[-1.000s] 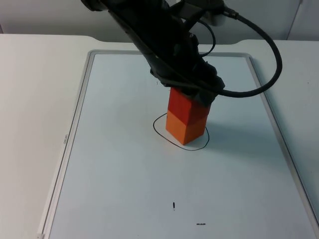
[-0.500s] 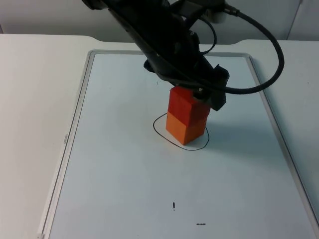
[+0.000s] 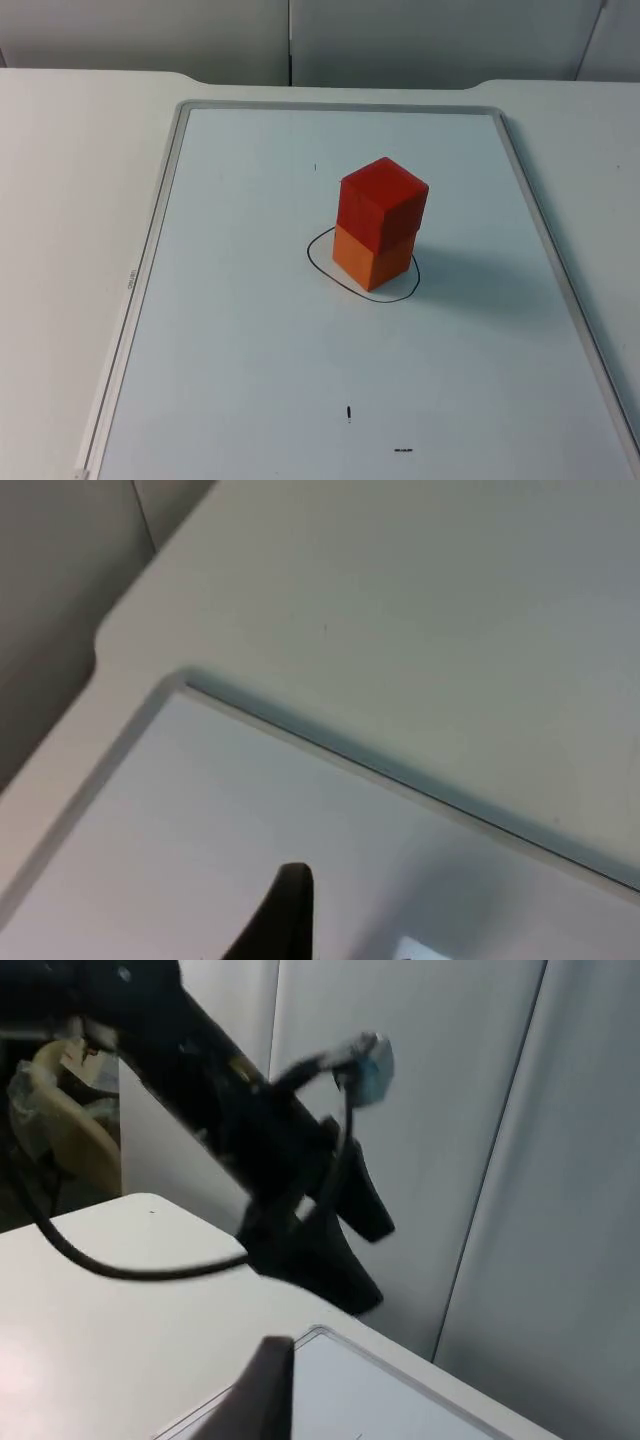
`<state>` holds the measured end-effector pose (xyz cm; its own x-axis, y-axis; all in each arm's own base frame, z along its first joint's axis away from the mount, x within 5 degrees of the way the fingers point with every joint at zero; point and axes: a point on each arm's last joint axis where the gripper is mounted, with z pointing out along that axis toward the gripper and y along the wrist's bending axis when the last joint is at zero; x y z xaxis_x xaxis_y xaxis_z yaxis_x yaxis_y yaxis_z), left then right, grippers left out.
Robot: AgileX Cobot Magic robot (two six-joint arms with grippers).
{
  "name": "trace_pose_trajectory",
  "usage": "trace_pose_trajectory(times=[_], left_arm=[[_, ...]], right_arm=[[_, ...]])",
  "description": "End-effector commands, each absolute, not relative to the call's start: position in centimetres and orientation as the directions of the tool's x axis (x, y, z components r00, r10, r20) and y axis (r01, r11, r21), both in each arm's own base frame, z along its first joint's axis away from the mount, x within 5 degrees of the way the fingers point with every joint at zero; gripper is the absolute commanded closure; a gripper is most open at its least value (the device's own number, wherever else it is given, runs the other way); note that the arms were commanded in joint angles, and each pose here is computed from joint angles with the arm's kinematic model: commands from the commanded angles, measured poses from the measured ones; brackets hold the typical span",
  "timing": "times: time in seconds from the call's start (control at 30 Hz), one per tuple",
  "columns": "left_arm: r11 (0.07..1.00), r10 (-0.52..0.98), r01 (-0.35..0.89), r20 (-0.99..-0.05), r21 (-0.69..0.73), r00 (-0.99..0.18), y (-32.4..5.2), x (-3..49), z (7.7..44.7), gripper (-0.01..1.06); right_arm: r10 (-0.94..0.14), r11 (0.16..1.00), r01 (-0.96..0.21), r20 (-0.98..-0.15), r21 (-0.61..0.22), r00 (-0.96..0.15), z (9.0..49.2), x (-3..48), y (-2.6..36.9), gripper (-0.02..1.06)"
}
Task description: Pick up one cube with the left hand and another cube with the right hand. First place the cube in the right hand at the target position, then stack the cube in the left hand on top.
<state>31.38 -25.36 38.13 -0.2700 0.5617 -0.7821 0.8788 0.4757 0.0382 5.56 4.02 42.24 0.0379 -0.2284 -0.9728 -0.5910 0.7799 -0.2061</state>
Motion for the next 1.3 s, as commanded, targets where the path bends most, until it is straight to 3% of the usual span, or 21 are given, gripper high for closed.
trace_pose_trajectory(times=[0.0, 0.2, 0.3, 0.57, 0.83, 1.07, 1.27], left_arm=[[0.474, 0.563, 0.876, -0.796, 0.090, -0.223, -22.8, 27.6, 42.9, 0.13], [0.530, 0.584, 0.837, -0.774, 0.137, -0.244, -18.3, 22.6, 47.2, 0.13], [0.534, 0.580, 0.835, -0.775, 0.129, -0.251, -17.1, 20.9, 47.3, 0.13], [0.582, 0.538, 0.807, -0.790, 0.096, -0.294, -13.5, 16.0, 42.1, 0.13], [0.642, 0.433, 0.765, -0.848, 0.053, -0.304, -7.7, 7.9, 36.6, 0.13], [0.673, 0.333, 0.739, -0.909, 0.043, -0.251, -3.9, 2.7, 34.6, 0.13], [0.717, 0.276, 0.692, -0.946, 0.083, -0.173, -0.4, -1.4, 32.4, 0.13]], right_arm=[[-0.234, 0.778, -0.594, -0.972, -0.204, 0.028, 42.1, 5.6, 4.1, 0.01], [-0.250, 0.764, -0.618, -0.968, -0.185, -0.020, 41.6, 5.4, 4.1, 0.01], [-0.279, 0.757, -0.625, -0.959, -0.192, -0.044, 41.2, 5.3, 4.1, 0.01], [-0.267, 0.727, -0.673, -0.959, -0.136, -0.094, 40.1, 4.0, 3.8, 0.01], [-0.241, 0.725, -0.680, -0.965, -0.107, -0.106, 36.4, 2.0, 2.6, 0.01], [-0.190, 0.739, -0.672, -0.970, -0.040, -0.151, 33.9, 0.9, 1.7, 0.01], [-0.249, 0.731, -0.681, -0.943, -0.033, -0.221, 31.9, 0.1, 1.3, 0.01]])
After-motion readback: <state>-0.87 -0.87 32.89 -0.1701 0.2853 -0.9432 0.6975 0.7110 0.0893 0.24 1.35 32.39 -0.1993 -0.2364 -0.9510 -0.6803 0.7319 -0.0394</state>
